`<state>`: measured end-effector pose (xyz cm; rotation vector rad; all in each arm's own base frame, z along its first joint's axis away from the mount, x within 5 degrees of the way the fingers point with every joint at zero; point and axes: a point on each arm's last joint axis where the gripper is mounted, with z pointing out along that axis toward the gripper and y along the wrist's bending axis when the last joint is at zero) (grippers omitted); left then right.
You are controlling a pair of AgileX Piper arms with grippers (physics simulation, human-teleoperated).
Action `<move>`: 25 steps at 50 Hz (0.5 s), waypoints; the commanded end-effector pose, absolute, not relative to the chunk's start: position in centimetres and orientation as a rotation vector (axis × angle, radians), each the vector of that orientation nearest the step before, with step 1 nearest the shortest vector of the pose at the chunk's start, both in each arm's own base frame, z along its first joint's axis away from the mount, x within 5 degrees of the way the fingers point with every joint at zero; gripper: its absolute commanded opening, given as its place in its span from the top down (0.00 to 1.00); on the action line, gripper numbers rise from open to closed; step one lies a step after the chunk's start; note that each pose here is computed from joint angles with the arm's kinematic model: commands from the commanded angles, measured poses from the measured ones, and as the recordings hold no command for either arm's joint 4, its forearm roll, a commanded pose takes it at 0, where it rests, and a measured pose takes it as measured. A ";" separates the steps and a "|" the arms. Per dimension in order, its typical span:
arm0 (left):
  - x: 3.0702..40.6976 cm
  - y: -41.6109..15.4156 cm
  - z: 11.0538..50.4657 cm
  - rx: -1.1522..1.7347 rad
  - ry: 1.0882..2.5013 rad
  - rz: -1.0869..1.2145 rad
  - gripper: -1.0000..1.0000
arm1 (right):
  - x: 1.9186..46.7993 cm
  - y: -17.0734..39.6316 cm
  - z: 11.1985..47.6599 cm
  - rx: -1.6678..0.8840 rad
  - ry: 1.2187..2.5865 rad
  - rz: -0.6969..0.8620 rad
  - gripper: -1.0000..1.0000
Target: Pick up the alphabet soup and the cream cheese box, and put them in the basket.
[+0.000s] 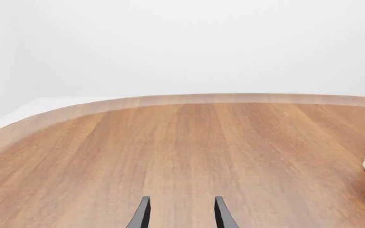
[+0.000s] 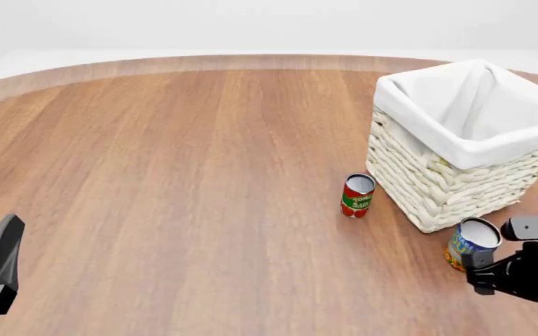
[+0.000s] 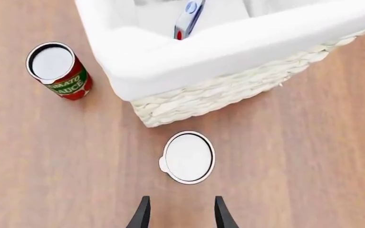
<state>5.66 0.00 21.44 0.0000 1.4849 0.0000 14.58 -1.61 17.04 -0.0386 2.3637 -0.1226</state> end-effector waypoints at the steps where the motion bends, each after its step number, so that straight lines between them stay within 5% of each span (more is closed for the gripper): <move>1: 5.7 0.0 21.4 0.000 1.485 0.000 0.00 | 14.8 -1.6 16.4 -0.040 2.378 -0.119 0.00; 25: 5.7 0.0 21.4 0.000 1.485 0.000 0.00 | 15.7 -1.9 16.5 -0.039 2.379 -0.129 0.00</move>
